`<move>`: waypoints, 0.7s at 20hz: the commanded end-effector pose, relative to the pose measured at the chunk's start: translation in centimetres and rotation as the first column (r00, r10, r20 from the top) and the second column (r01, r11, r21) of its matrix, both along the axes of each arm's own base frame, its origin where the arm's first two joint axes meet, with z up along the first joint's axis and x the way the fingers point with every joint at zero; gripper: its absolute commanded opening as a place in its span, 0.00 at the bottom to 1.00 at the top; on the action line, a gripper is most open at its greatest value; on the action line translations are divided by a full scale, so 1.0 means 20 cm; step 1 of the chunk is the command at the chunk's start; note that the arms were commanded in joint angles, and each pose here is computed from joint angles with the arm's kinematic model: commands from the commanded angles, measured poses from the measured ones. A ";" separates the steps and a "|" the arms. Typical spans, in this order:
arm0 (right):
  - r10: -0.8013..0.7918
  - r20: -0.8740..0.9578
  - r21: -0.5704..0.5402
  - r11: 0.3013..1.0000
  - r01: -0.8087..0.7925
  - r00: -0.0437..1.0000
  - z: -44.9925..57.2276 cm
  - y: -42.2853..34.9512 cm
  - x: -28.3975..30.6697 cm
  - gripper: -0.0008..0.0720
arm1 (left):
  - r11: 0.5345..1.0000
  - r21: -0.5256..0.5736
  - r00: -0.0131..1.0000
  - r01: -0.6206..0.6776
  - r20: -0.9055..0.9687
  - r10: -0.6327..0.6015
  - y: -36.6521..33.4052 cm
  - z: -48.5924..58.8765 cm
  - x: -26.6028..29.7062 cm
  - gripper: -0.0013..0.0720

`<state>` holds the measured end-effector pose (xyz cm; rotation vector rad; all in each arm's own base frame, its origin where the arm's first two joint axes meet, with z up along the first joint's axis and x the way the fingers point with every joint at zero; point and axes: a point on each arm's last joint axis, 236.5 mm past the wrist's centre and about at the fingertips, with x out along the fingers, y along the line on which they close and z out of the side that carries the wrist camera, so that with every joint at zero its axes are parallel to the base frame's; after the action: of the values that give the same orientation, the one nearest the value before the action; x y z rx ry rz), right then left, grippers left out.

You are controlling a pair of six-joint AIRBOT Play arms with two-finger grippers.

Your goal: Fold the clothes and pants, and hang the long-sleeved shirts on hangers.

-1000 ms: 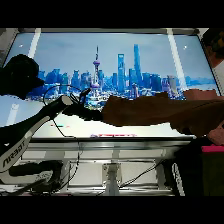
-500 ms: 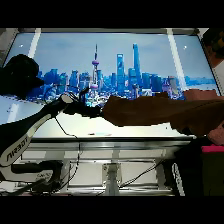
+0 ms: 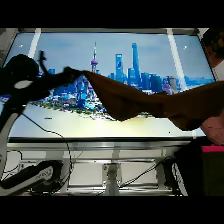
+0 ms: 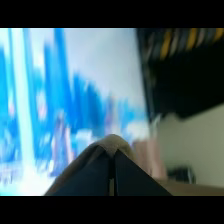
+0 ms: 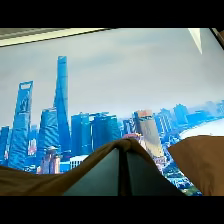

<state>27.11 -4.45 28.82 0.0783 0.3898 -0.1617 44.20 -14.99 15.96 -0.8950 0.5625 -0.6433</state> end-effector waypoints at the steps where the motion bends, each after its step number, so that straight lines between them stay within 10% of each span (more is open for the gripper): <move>1: 0.049 -0.004 0.110 0.993 -0.049 0.999 -0.08 0.05 0.25 0.03 | 0.984 -0.039 0.960 -0.175 0.215 0.179 0.35 0.45 -0.06 0.05; 6: 0.127 0.193 0.357 0.915 -0.190 0.973 0.11 0.25 0.45 0.03 | 0.910 -0.037 0.822 -0.413 0.415 0.390 0.71 0.85 -0.28 0.05; 14: 0.314 0.259 0.140 0.923 -0.357 0.913 0.61 0.45 0.04 0.03 | 0.723 -0.096 0.463 -0.684 0.709 0.532 0.86 1.41 -0.84 0.04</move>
<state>31.63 2.72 38.59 0.2964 0.1761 0.1647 31.84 1.50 40.63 -0.6096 -0.2647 -0.2802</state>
